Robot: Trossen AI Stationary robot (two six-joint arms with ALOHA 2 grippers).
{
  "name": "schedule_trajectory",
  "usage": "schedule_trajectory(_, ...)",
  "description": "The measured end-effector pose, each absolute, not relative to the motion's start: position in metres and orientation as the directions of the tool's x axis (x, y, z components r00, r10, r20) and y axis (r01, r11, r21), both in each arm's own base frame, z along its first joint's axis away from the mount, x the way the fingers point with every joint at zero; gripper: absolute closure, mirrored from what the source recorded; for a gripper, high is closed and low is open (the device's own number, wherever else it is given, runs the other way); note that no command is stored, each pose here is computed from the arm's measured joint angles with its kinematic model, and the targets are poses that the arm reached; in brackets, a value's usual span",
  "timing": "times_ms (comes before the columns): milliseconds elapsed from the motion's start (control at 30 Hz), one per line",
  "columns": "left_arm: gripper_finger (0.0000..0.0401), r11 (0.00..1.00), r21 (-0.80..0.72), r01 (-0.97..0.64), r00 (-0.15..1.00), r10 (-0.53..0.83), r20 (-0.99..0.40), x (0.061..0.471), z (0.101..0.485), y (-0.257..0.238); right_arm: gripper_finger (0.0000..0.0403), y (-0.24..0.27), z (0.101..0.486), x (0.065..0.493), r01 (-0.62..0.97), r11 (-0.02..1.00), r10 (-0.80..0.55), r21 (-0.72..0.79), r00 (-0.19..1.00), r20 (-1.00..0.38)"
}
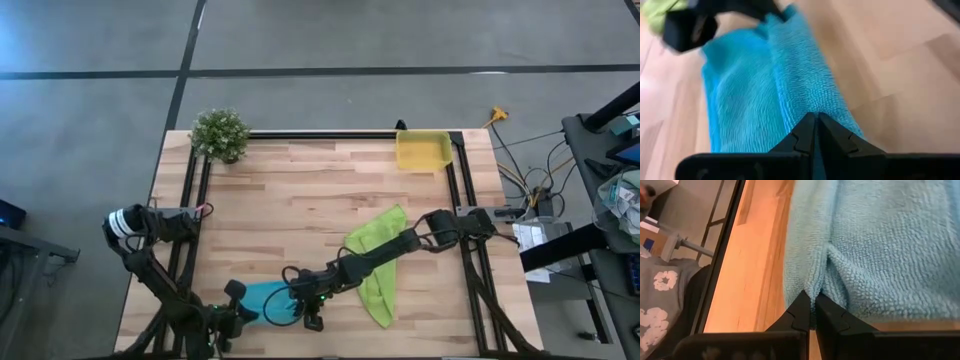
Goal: Roll microfiber towels into tight, uniform cylinder then place into a basket
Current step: Roll the blue microfiber towel
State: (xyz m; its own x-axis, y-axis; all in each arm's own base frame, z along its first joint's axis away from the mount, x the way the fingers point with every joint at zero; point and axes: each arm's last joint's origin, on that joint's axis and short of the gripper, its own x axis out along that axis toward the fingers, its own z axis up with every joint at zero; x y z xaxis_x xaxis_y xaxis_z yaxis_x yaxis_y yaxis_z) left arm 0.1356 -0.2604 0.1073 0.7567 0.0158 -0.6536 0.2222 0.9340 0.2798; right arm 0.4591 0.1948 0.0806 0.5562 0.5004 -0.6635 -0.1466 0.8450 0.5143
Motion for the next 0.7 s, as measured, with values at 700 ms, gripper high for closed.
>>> schedule_trajectory(700,0.0391,0.951,0.241,0.195,0.712,0.032,-0.702,0.134,0.095,-0.257,0.0310,0.200,0.104,0.454,-0.289,0.889,0.457,0.355,0.597,-0.660)
